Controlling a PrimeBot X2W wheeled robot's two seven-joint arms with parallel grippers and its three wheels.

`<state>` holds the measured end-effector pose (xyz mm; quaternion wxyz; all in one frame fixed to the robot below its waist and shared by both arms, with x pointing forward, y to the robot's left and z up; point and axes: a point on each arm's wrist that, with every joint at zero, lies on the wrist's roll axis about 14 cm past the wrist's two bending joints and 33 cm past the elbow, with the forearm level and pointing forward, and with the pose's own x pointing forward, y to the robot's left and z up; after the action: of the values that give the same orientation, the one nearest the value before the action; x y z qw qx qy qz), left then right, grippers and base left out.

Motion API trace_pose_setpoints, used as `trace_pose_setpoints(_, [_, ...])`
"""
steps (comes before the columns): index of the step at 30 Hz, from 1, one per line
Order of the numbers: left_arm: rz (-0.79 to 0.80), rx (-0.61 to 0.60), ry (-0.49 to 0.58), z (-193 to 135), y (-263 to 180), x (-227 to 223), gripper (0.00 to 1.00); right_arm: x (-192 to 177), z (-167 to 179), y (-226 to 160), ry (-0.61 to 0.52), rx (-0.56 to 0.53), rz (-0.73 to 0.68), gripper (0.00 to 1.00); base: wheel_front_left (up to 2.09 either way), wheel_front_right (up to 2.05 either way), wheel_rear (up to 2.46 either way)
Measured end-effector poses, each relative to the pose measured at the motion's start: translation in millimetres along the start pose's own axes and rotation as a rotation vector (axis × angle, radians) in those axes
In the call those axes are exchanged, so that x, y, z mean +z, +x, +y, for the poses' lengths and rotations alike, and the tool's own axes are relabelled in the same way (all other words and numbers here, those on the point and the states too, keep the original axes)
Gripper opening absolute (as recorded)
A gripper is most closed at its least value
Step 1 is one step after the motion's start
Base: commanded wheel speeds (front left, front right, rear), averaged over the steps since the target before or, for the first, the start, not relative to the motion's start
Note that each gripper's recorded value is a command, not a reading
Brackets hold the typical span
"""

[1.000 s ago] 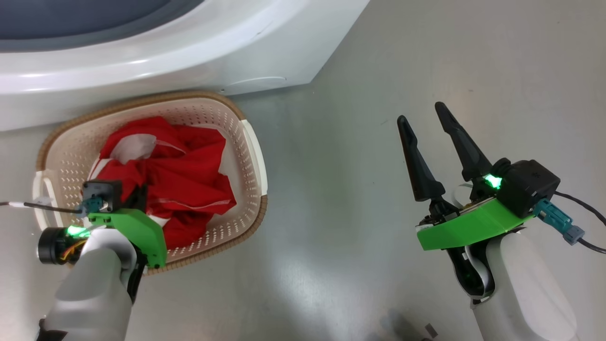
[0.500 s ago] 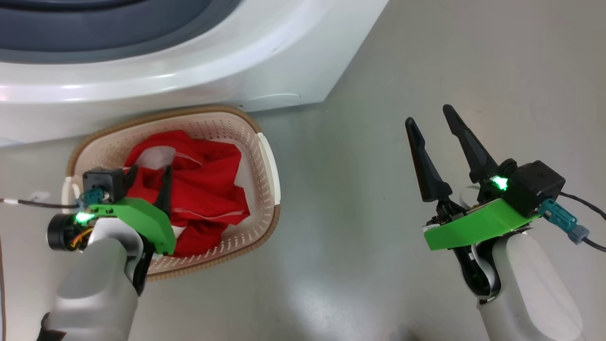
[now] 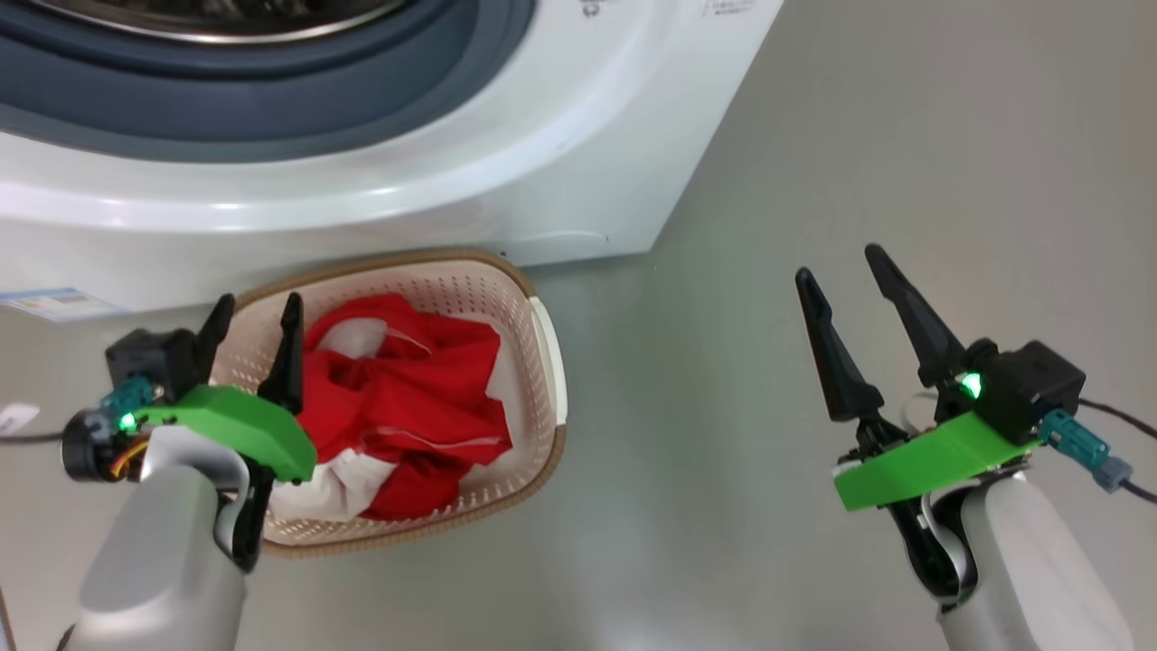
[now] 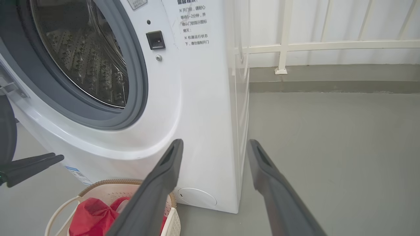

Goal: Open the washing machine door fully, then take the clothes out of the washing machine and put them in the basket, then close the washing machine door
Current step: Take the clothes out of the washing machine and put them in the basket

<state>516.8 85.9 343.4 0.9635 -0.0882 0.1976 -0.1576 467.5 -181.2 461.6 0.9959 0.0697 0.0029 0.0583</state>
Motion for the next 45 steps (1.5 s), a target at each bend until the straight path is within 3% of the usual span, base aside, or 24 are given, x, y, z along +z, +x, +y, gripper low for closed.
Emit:
trace_pose_setpoints(14, [-0.214,0.100,0.040,15,-59,60,1.00,21,5,-31,-0.013,0.015,-0.024,1.00,0.00,0.00,0.00])
trace_pose_setpoints(26, [-0.340,0.189,0.061,26,-125,84,1.00,31,3,-63,-0.014,0.007,-0.034,1.00,0.00,0.00,0.00])
trace_pose_setpoints(45, [-0.382,0.277,0.047,41,-184,75,1.00,43,-5,-87,-0.032,-0.013,-0.061,1.00,0.00,0.00,0.00])
